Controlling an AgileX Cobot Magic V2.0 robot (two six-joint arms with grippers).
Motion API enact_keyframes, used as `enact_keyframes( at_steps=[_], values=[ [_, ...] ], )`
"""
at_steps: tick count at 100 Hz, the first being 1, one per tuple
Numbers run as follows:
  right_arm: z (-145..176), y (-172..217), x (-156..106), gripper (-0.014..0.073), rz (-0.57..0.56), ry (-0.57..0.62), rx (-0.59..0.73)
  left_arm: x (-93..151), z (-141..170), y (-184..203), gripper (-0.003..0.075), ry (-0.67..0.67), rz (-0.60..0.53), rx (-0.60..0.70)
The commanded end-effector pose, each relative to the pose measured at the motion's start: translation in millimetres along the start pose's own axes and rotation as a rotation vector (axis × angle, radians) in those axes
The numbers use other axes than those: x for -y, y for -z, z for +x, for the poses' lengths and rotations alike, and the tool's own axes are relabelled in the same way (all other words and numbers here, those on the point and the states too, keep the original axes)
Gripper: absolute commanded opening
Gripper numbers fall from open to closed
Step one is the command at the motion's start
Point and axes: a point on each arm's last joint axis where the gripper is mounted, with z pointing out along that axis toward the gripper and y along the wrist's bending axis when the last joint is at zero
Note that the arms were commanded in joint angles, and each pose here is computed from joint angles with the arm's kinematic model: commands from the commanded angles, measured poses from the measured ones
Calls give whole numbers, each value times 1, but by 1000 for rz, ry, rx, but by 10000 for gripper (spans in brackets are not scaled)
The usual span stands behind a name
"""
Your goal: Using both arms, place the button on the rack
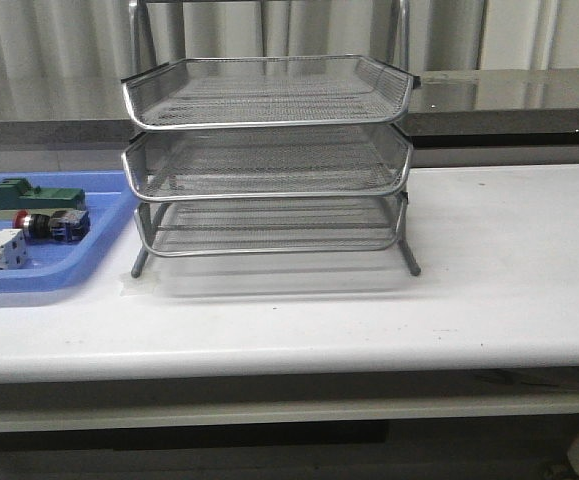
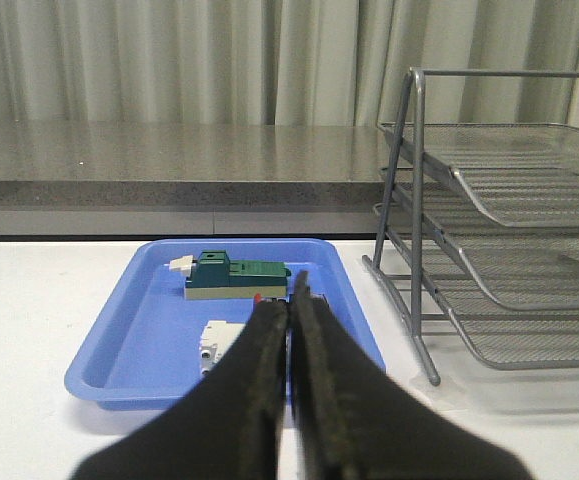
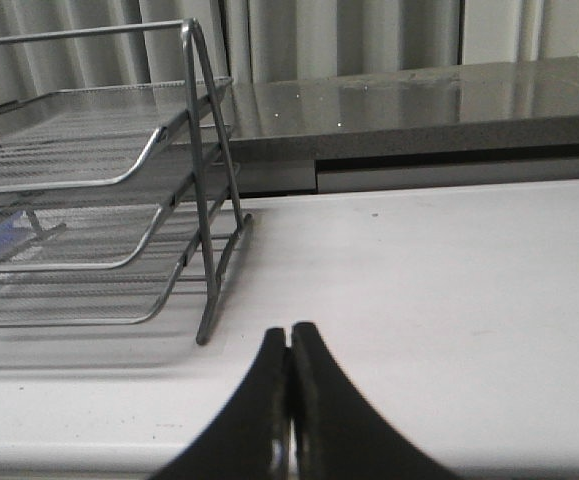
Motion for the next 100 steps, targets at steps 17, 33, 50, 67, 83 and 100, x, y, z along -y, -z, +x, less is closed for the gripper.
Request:
enact_keyframes(
  at_steps=[17,33,50,67,83,100],
  values=[
    [-37,7,-4,-66,-16,-2,187,0,6,1,4,15,1,68],
    [-64,13,-5,-66,-5,-39,103,0,6,1,4,15,1,68],
    [-95,12,-9,-66,5,-77,-59,0,6,1,4,15,1,68],
    [-118,-1,-13,-66,21,-96,-287,0,6,1,4,15,1,68],
    [-135,-23,-17,-66,21,-130,-483,0,6,1,4,15,1,68],
    [-138,-48,-19,-66,19,-159,-555,0,6,1,4,15,1,68]
  ],
)
